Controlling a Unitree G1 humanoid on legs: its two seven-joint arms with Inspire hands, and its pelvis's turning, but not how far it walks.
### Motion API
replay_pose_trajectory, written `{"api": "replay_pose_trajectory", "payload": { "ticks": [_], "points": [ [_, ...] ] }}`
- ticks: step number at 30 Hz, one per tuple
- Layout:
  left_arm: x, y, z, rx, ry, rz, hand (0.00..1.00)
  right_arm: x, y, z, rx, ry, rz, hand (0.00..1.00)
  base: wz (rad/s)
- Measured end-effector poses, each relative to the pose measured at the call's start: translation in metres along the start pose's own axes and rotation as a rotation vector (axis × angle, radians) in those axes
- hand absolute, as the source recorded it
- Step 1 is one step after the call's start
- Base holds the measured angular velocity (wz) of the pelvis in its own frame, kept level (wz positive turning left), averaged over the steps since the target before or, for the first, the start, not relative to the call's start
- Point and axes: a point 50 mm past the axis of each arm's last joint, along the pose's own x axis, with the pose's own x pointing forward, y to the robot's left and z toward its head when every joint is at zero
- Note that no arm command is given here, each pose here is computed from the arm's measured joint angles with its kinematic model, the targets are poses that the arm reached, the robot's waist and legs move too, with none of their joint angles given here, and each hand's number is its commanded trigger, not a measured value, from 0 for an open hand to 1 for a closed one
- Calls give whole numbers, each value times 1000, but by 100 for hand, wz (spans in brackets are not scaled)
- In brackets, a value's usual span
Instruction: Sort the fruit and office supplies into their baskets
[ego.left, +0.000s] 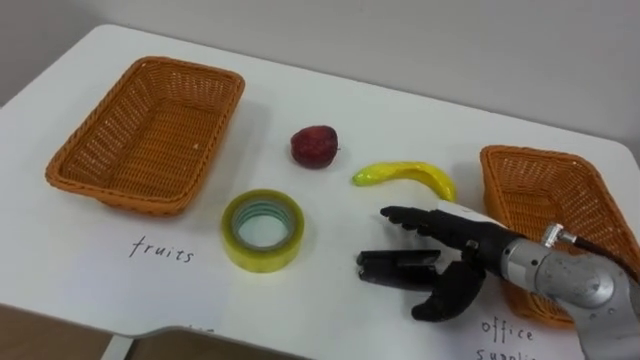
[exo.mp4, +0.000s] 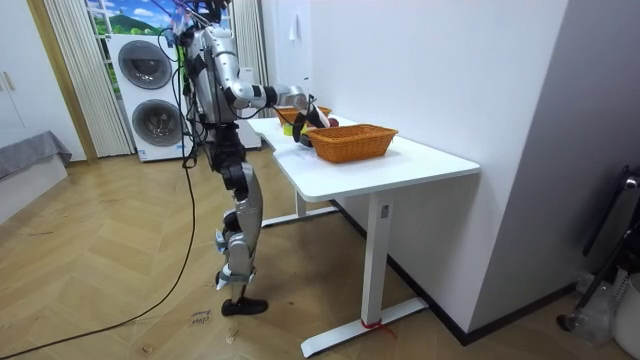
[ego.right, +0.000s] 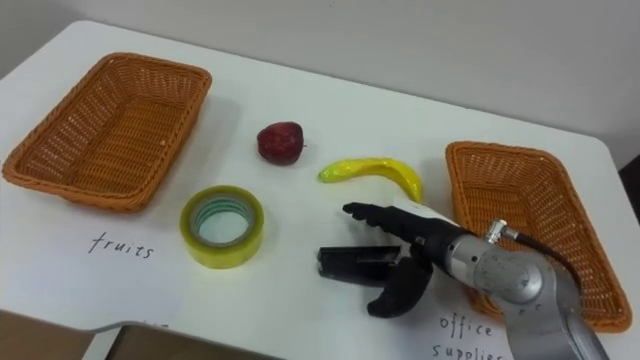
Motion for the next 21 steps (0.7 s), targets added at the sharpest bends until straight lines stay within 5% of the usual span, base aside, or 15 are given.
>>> {"api": "replay_pose_trajectory", "payload": {
  "ticks": [21],
  "points": [
    [2,-1,-1,3,36,14,0,9,-3,3,-84,33,-107,0,1]
  ]
}}
